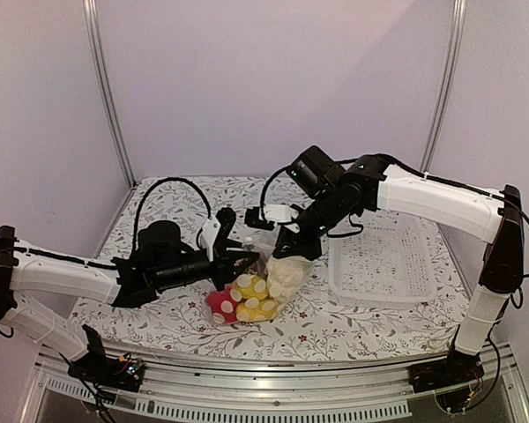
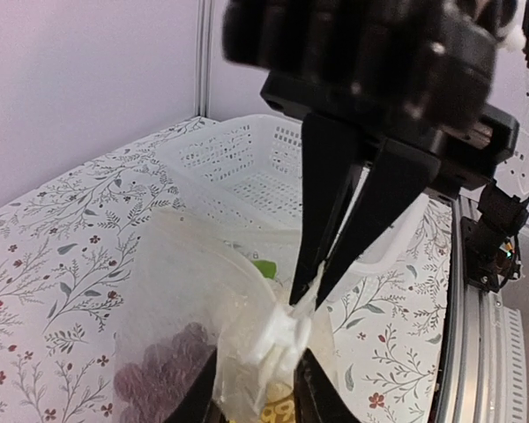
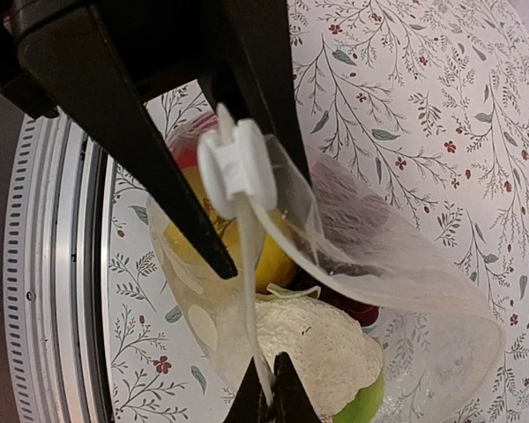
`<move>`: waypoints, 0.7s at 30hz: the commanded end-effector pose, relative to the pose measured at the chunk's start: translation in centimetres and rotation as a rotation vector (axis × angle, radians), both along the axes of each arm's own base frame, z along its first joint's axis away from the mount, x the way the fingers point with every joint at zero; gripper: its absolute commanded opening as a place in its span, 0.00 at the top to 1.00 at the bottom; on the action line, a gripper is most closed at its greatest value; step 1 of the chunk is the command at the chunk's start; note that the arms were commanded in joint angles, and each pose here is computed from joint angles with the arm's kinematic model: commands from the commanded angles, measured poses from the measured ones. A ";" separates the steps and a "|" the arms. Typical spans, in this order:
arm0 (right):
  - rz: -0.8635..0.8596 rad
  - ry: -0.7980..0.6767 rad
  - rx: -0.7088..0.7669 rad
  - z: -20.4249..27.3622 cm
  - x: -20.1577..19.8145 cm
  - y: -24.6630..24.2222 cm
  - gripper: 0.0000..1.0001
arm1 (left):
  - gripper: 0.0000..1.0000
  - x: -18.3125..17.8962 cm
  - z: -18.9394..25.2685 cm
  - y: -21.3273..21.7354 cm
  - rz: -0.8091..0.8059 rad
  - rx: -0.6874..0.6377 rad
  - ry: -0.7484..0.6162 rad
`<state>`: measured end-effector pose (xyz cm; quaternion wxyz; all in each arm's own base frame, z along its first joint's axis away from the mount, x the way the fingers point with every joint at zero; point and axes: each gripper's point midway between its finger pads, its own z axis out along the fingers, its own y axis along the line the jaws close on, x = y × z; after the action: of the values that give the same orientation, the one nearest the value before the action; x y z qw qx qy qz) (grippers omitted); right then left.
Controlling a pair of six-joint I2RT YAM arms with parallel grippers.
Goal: Place the food in the zip-top bag and seal the zipper
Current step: Pass from the right arm to the left
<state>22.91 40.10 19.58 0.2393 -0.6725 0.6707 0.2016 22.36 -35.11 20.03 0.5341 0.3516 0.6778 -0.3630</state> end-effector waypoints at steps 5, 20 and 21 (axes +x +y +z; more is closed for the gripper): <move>0.036 -0.010 0.042 1.7 -0.9 0.1 0.95 | 0.82 0.6 1.9 -0.8 0.005 -0.044 -0.027; 0.010 -0.054 0.054 3.4 0.0 0.4 0.78 | 1.00 0.1 2.8 0.4 0.018 -0.047 -0.058; 0.012 -0.073 0.067 4.2 0.1 0.4 0.74 | 1.00 0.0 2.8 0.4 0.015 -0.044 -0.057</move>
<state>22.83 40.30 20.05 0.2436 -0.6756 0.6654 0.2039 22.65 -34.92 21.45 0.5483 0.3434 0.6719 -0.3606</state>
